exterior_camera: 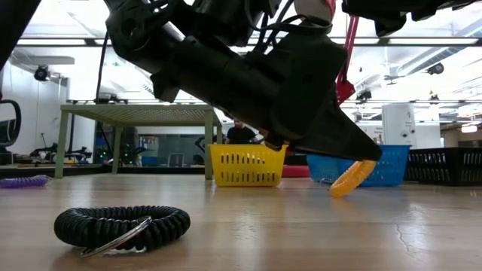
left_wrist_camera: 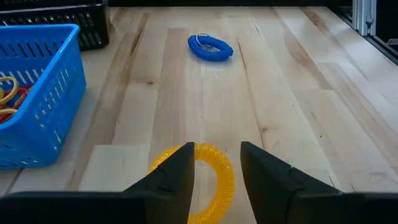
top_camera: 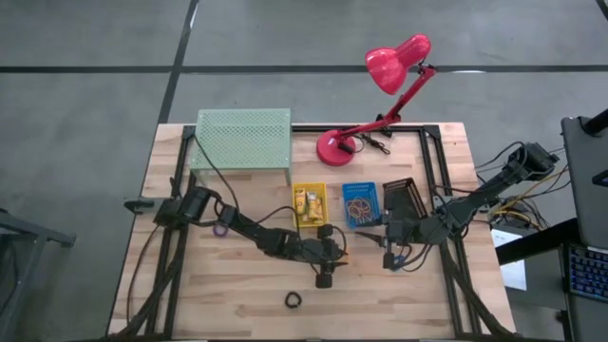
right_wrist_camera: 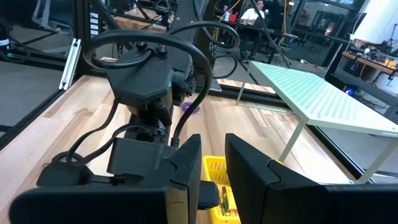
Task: Pick & Place Office Desk Supplies
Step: Put the yellow spring keychain into the black basket
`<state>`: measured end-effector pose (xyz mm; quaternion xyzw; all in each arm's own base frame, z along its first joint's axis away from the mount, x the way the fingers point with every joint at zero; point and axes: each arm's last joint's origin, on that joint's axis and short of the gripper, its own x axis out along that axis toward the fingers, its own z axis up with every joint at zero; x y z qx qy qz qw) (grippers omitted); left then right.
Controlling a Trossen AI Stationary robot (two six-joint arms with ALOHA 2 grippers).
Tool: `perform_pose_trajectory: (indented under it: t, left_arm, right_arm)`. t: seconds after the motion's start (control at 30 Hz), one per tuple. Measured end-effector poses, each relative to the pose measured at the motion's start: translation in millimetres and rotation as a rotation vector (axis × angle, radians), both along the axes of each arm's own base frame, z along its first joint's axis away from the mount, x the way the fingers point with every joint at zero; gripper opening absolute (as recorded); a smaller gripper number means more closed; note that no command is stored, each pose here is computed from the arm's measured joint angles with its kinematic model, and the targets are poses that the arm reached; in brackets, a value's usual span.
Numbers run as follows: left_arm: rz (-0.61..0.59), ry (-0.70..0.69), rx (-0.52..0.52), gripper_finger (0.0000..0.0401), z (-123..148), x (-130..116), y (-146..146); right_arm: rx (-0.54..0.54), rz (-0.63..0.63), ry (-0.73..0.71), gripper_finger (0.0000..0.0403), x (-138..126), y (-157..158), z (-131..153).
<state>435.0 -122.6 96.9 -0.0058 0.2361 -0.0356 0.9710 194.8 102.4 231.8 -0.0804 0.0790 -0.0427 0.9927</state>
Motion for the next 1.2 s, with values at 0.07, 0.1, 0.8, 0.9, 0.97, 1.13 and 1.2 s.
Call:
perform_pose_trajectory:
  t: [0.07, 0.1, 0.8, 0.9, 0.97, 1.13, 1.2]
  left_arm:
    - [0.003, 0.001, -0.003, 0.0136, 0, 0, 1]
    - [-0.002, 0.008, -0.003, 0.0136, -1, 0, 1]
    - [-0.052, 0.257, 0.023, 0.0136, 13, 12, -2]
    - [-0.050, 0.321, 0.034, 0.0136, 10, 8, -2]
    - [-0.047, 0.346, 0.038, 0.0136, 8, 7, -1]
    - [-0.070, 0.333, 0.084, 0.0136, 12, 7, -4]
    - [-0.077, 0.295, 0.089, 0.0136, 17, 10, -5]
  right_arm:
    - [0.000, 0.000, 0.000, 0.0068, 0, 0, 0]
    - [0.000, 0.000, 0.000, 0.0068, 0, 0, 0]
    - [0.000, 0.000, 0.000, 0.0068, 0, 0, 0]
    - [0.000, 0.000, 0.000, 0.0068, 0, 0, 0]
    - [0.000, 0.000, 0.000, 0.0068, 0, 0, 0]
    - [0.000, 0.000, 0.000, 0.0068, 0, 0, 0]
    - [0.000, 0.001, 0.000, 0.0068, 0, 0, 0]
